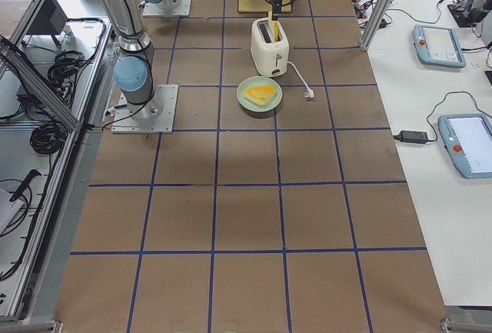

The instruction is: Press toaster with right arm

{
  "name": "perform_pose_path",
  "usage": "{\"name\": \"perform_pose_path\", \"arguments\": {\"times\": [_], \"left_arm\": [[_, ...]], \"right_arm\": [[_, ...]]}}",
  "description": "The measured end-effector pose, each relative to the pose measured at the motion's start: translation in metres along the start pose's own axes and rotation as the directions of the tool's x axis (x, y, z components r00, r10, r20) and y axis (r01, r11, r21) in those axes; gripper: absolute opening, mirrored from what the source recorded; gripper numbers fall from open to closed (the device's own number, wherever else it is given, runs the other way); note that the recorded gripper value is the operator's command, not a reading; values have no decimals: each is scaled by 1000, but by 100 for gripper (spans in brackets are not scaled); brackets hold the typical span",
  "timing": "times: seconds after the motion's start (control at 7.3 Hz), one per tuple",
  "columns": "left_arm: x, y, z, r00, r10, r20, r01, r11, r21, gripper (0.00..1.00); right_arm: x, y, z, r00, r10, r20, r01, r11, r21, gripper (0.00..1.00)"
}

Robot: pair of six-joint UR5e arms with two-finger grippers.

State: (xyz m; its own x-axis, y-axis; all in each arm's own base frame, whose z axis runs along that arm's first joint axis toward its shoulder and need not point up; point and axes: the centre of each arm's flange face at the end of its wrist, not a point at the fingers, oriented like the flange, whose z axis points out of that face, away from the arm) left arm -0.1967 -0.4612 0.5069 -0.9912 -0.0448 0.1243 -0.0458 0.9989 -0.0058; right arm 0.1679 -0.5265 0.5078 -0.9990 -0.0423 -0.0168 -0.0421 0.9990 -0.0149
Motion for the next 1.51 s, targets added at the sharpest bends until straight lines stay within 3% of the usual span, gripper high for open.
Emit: {"name": "perform_pose_path", "arguments": {"times": [1.51], "left_arm": [[0, 0, 0, 1000, 0, 0, 0, 1000, 0, 100]], "right_arm": [[0, 7, 6, 1000, 0, -4, 0, 999, -33, 100]]}}
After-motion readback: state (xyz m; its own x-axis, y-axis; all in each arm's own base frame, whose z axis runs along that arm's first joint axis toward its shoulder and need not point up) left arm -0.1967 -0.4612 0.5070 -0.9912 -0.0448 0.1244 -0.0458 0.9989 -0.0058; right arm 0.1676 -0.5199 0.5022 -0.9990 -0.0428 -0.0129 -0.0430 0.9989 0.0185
